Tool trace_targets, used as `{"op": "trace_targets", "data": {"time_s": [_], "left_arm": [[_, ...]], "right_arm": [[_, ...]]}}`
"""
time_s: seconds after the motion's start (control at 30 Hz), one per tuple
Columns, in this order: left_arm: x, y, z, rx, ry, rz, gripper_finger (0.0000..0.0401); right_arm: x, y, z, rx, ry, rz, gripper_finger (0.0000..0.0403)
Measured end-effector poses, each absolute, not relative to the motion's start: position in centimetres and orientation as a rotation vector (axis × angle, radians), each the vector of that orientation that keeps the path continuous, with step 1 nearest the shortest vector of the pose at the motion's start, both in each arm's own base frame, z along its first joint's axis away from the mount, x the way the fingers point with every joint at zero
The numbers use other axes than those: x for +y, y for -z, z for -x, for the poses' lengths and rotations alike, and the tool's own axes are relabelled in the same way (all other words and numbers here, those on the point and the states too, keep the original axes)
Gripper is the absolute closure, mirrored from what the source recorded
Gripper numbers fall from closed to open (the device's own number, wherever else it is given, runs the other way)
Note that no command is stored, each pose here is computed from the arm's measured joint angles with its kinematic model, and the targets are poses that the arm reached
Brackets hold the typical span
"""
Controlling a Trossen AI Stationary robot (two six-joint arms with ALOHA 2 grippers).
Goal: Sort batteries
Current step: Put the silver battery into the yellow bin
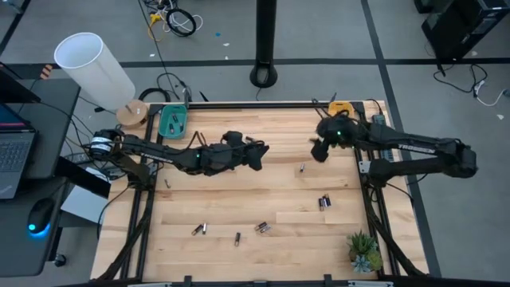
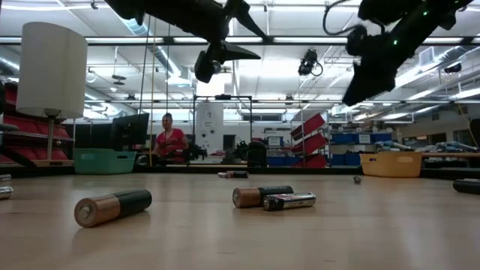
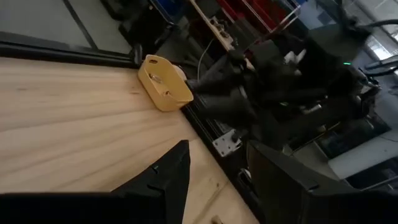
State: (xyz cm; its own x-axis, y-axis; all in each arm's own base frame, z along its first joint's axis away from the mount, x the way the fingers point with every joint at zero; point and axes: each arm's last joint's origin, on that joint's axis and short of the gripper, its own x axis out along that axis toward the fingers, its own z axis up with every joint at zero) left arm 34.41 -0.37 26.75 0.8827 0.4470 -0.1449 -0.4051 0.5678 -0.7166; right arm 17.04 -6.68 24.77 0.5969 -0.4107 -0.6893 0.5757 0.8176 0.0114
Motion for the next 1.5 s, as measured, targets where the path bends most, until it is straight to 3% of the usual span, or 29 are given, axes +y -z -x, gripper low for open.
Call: {"op": "trace_targets", "data": {"time_s": [0.27, 0.63, 1.03, 1.5], "left_arm": [[-0.4, -26.2, -34.3, 0.006, -0.525, 0.786, 0.0229], [-0.5, -26.2, -34.3, 0.024, -0.489, 0.796, 0.0229], [-0.5, -26.1, -34.3, 0.038, -0.49, 0.788, 0.0229], [-0.5, -26.1, -34.3, 0.039, -0.495, 0.784, 0.0229]], "right_arm": [[-3.2, -21.2, -18.4, 0.799, 0.398, -0.354, 0.0178], [-1.1, -17.2, -19.4, 0.934, 0.2, -0.26, 0.0129], [-1.2, -14.5, -19.9, 1.061, 0.237, -0.07, 0.0115], [-1.9, -13.8, -20.2, 1.084, 0.232, -0.095, 0.0109]]}}
